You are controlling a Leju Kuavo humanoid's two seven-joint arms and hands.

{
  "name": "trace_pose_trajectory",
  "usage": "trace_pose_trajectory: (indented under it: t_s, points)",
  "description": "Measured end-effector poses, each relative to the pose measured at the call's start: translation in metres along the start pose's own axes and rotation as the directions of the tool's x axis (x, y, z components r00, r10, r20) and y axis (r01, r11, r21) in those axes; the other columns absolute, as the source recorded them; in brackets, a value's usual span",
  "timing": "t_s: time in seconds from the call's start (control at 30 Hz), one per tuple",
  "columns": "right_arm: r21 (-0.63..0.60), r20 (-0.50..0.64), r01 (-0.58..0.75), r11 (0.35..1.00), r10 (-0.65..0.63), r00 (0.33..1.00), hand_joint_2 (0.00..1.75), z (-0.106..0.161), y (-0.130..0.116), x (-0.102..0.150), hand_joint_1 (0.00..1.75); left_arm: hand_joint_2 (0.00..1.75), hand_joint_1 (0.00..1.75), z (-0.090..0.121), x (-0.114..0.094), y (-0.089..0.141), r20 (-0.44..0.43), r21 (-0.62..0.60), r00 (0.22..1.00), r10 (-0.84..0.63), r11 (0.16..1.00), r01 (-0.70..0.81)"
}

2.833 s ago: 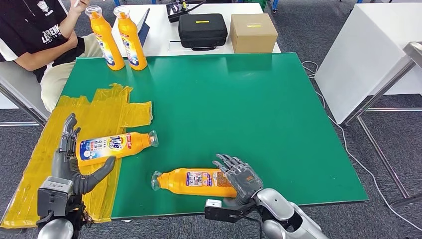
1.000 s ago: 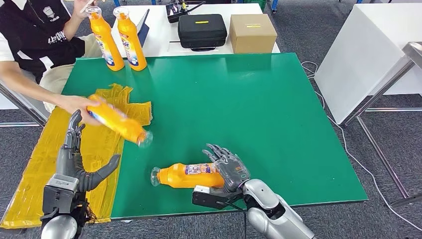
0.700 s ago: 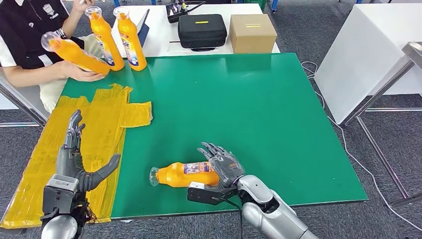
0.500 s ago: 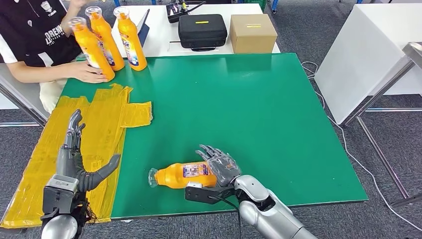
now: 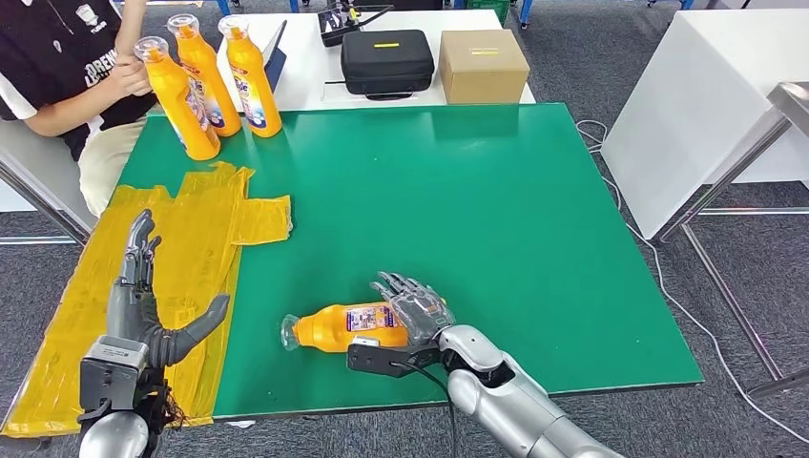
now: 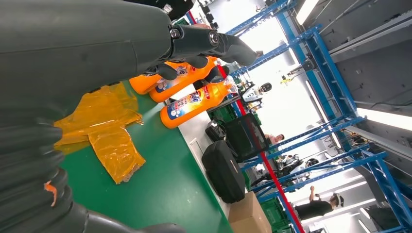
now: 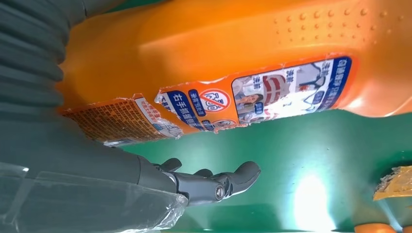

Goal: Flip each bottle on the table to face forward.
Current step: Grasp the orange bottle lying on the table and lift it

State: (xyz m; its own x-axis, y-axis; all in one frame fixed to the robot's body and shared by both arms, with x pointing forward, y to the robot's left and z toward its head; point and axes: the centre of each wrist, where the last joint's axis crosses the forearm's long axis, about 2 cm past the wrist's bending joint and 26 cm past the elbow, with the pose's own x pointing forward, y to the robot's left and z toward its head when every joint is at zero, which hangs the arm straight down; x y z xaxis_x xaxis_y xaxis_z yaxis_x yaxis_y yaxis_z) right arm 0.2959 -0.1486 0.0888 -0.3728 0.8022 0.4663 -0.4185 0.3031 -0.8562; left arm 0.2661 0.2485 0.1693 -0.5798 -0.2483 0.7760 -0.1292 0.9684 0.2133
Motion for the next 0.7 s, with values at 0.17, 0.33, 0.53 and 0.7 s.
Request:
trace_pose_trajectory:
  t_s: [0.17, 0.33, 0.53, 0.7]
  points:
    - [0.004, -0.016, 0.002, 1.0, -0.001, 1.0, 1.75, -0.006, 0.0, -0.001, 1.75, 1.75, 0.0, 0.0, 0.0, 0.0, 0.001, 0.0, 1.0, 0.001, 1.0, -0.001]
    - [0.004, -0.023, 0.001, 1.0, -0.001, 1.0, 1.75, -0.009, 0.001, 0.0, 1.75, 1.75, 0.0, 0.0, 0.0, 0.0, 0.001, 0.002, 1.0, 0.0, 1.0, 0.0]
    - [0.001, -0.023, 0.001, 1.0, -0.001, 1.0, 1.75, -0.012, 0.001, 0.001, 1.75, 1.75, 0.0, 0.0, 0.0, 0.0, 0.001, 0.006, 1.0, 0.001, 1.0, -0.001]
    - [-0.069, 0.005, 0.063, 0.996, -0.063, 0.998, 1.75, -0.011, 0.001, 0.0, 1.75, 1.75, 0.0, 0.001, 0.0, -0.001, -0.005, 0.001, 1.0, 0.009, 1.0, -0.009]
